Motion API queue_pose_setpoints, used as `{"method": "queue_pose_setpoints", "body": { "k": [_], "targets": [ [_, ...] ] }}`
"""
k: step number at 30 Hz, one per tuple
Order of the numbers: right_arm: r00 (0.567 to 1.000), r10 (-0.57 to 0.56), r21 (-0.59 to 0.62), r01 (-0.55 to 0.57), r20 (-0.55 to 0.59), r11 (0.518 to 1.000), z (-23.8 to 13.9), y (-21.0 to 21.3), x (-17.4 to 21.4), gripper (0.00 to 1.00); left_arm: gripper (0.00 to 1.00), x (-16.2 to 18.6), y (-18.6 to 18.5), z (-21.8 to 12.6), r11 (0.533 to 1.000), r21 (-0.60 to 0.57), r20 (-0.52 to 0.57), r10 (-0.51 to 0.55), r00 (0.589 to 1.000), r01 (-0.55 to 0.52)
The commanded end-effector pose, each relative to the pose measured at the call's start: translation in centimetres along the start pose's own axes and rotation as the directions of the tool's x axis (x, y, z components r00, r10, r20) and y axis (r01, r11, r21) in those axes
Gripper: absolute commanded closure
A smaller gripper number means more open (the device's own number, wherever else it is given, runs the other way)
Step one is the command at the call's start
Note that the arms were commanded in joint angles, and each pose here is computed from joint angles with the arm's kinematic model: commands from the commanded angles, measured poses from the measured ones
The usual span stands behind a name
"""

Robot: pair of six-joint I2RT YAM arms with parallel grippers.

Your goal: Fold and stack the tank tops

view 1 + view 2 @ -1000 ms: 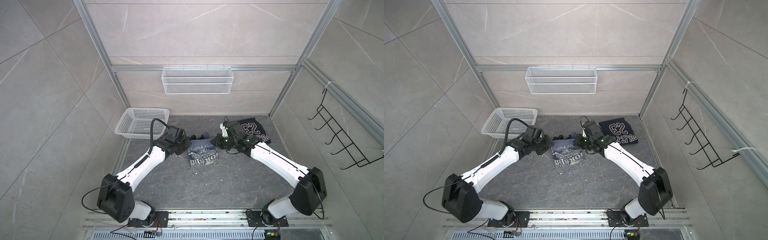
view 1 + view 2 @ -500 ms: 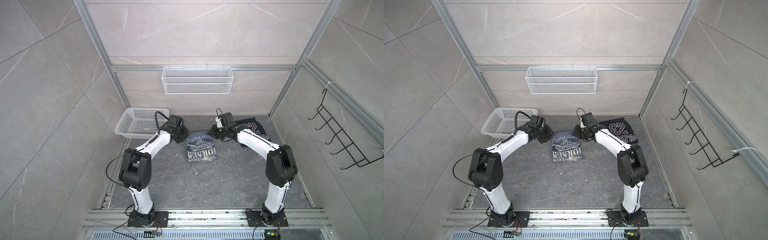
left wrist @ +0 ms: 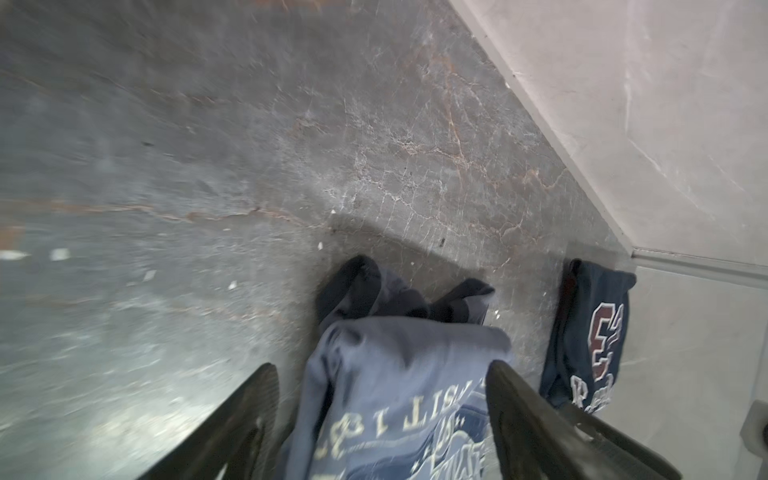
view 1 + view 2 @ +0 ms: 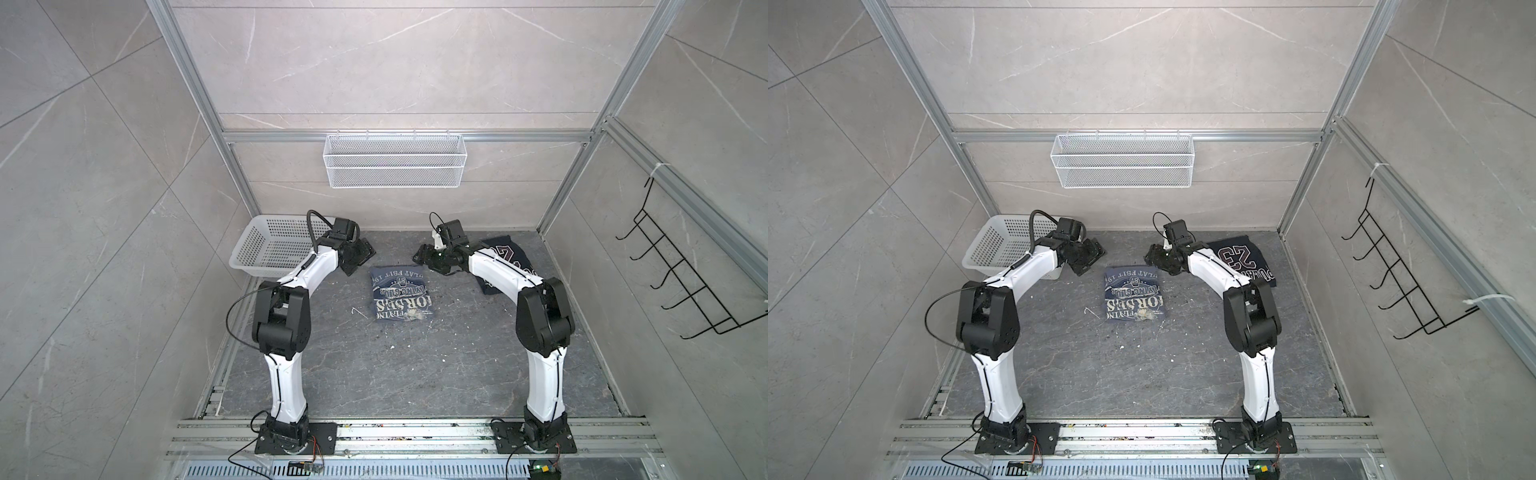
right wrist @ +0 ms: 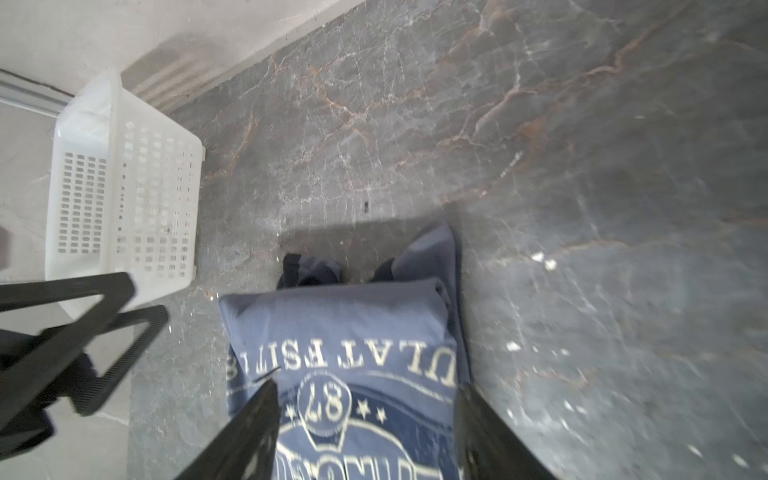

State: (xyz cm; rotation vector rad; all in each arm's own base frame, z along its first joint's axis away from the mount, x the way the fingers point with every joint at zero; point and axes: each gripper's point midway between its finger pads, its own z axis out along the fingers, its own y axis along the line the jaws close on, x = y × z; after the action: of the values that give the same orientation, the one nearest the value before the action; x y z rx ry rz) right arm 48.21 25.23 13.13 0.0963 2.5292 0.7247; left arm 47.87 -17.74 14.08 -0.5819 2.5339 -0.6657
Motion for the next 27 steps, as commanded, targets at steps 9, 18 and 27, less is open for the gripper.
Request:
{"method": "queue_pose_setpoints", "body": {
  "k": [9,18,27],
  "targets": [
    [0.996,-0.036,-0.033,0.033,-0.087,0.999,-1.5,-2.5,7.3,0.20,0.08,8.5,2.0,-0.1,0.990,0.086,-0.124,0.121,0.985,-0.111],
    [0.986,0.030,-0.071,-0.043,-0.163,0.997,2.4,-4.0,10.2,0.04,0.11,10.6,2.8,3.8,0.987,0.133,-0.189,0.113,0.975,-0.089],
    [0.975,0.081,-0.082,-0.100,-0.208,0.992,4.4,-4.6,11.3,0.23,0.32,12.6,2.6,6.8,0.990,0.117,-0.248,0.111,0.962,-0.084]
  ]
}}
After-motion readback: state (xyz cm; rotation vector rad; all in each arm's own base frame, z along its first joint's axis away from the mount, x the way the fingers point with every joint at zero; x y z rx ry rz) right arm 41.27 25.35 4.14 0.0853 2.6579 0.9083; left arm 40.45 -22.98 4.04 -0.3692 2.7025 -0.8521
